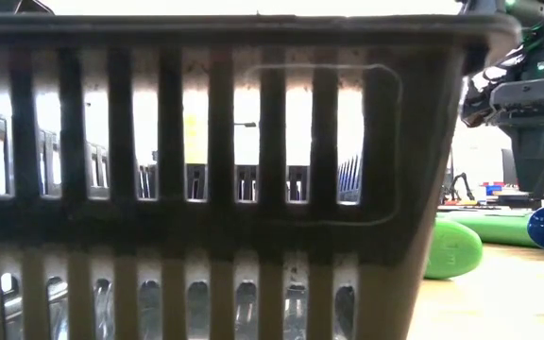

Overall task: Pick & Place Travel size toiletries
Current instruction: Put the green bottle into the yellow basket

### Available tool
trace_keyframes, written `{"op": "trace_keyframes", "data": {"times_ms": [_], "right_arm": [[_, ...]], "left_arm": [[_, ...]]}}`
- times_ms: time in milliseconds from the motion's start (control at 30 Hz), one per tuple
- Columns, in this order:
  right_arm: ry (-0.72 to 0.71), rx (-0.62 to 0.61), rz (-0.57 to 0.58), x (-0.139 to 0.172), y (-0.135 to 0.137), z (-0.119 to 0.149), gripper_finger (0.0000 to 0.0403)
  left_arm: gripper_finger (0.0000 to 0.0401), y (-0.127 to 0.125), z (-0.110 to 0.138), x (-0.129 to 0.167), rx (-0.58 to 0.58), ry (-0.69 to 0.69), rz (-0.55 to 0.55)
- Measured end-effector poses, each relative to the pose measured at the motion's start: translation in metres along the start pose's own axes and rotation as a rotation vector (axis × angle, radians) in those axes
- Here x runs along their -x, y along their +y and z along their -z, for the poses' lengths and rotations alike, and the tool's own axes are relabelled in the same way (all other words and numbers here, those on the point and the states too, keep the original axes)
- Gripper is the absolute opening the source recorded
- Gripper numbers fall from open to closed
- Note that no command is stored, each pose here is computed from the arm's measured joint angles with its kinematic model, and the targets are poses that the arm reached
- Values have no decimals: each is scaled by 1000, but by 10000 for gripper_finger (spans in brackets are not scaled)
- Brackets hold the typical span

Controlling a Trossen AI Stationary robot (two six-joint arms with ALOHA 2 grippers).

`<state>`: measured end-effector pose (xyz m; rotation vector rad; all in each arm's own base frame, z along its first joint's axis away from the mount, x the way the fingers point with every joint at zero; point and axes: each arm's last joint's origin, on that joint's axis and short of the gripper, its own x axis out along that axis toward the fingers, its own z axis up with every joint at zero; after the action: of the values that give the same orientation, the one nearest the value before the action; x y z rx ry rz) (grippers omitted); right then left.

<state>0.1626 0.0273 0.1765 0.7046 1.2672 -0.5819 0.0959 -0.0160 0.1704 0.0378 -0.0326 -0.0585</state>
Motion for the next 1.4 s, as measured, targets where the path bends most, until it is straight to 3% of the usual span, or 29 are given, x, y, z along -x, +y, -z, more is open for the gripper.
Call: {"op": "trace_keyframes", "data": {"times_ms": [567, 1067, 1400], "right_arm": [[30, 4, 0, -5, 3, 1, 283], [108, 84, 106, -28, 15, 11, 282], [108, 147, 104, -43, 23, 8, 282]], "left_arm": [[33, 0, 0, 0, 0, 0, -2], [33, 0, 0, 0, 0, 0, -1], [33, 0, 0, 0, 0, 0, 4]]}}
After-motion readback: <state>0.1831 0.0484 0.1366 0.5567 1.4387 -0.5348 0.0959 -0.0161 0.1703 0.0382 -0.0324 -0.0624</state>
